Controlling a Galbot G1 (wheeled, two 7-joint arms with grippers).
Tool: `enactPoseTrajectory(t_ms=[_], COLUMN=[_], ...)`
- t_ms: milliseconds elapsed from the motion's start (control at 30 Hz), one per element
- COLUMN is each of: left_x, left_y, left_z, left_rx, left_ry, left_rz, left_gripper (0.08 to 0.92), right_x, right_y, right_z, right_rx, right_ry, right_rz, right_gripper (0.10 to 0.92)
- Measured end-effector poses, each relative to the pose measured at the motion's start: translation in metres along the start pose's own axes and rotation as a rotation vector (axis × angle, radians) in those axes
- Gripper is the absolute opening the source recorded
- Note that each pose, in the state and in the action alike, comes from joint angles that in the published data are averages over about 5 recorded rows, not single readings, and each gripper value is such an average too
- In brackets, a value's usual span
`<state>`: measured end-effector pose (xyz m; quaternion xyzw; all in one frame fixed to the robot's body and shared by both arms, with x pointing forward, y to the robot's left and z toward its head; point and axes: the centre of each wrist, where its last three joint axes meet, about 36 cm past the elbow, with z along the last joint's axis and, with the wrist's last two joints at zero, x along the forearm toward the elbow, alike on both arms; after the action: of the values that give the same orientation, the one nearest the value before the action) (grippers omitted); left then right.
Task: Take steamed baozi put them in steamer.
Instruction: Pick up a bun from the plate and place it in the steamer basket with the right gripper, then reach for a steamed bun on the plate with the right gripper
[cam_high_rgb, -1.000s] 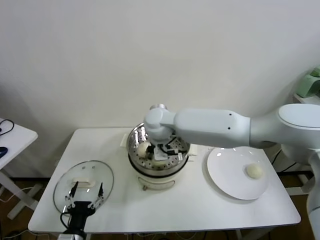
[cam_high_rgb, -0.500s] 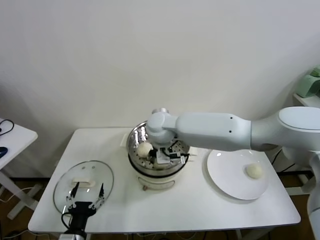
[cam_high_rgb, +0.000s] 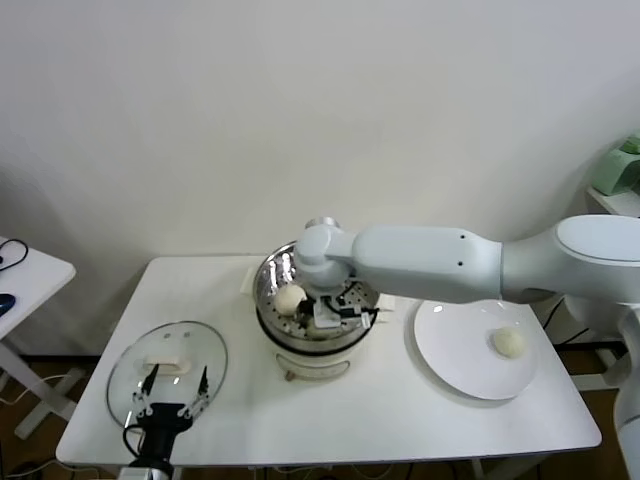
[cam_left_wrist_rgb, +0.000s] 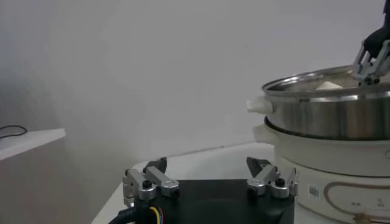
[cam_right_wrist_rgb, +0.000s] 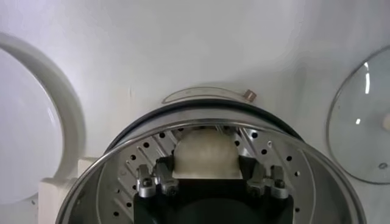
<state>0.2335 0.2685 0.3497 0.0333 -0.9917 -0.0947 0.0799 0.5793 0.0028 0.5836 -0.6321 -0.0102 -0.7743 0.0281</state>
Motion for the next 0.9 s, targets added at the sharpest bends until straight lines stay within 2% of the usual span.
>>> enactPoseTrajectory(t_ms=[133,233,667,900], left_x=[0.000,-0.001,-0.007,-0.012], left_y=[0.000,0.000,0.000,0.003], left_z=[0.000,0.000,-0.005,-0.007], left_rx=[0.000,0.000,0.003,0.012], left_ry=[0.000,-0.002,-0.013,-0.020], left_rz=[0.000,-0.001,-0.003,-0.007], left_gripper=[0.823,0.823,0.823,0.823], right_x=[0.001,0.002,0.041,0.085], right_y=[0.001,0.003,0.017,0.057], right_z=[0.001,0.002,0.018,0.046], right_rx=[0.001,0.002,0.008,-0.112], right_ry=[-0.003,-0.003,0.032,0.100], right_rz=[0.002,0.002,0.021,0.028], right_gripper=[0.802,0.820,0.823,0.823])
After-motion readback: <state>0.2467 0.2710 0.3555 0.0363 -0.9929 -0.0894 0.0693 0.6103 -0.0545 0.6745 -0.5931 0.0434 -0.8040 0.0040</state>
